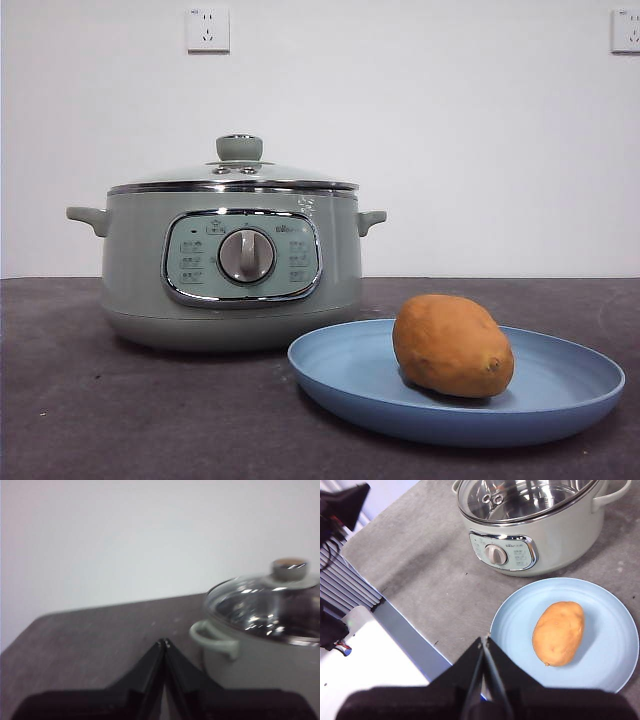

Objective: Take the potato out from the steamer,put the potato on the plate,close the lid

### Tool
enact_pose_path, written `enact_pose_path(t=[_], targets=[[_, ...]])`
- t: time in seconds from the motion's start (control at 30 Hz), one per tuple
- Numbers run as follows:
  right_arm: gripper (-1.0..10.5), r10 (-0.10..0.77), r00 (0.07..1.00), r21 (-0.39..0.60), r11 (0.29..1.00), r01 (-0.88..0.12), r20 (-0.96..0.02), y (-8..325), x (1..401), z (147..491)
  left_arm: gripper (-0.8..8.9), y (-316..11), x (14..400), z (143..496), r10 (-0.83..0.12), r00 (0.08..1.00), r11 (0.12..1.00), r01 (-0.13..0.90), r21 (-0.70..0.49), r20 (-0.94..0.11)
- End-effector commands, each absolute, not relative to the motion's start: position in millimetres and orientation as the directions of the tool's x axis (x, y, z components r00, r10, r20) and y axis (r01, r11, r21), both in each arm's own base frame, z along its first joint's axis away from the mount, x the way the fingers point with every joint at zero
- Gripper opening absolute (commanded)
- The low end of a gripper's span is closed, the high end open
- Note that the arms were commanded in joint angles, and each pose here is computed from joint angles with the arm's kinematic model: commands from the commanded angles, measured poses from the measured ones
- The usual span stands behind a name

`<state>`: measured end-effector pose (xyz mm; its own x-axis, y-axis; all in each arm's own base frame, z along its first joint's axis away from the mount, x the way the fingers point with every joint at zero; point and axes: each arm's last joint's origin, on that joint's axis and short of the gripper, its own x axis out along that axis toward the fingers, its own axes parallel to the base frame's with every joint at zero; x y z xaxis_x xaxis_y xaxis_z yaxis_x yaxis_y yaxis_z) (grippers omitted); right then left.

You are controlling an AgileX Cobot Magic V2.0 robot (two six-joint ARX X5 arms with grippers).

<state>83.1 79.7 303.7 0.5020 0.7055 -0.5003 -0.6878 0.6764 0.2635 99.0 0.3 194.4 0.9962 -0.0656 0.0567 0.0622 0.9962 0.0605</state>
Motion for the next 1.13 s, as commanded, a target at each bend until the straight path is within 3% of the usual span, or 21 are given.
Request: enact_pose_path(t=[0.03, 0.7, 1.13], targets=[[0.0, 0.707, 0.508, 0.266, 0.677, -0.686, -0.492, 79.6, 82.9, 305.9, -0.04, 2.0, 99.4, 182.6, -0.015, 0.998, 1.000, 0.015, -0.005, 0.057], [0.0, 0.707, 0.507, 0.266, 0.678, -0.686, -0.494, 79.5, 82.8, 305.8, -0.04, 2.5, 96.3, 148.8, 0.006, 0.987, 0.999, -0.011, -0.031, -0.160], [0.0, 0.707, 0.507, 0.266, 0.678, -0.686, -0.494, 79.5, 82.8, 305.7, -0.04, 2.4, 96.2, 148.5, 0.004, 0.986, 0.999, -0.010, -0.031, -0.164]])
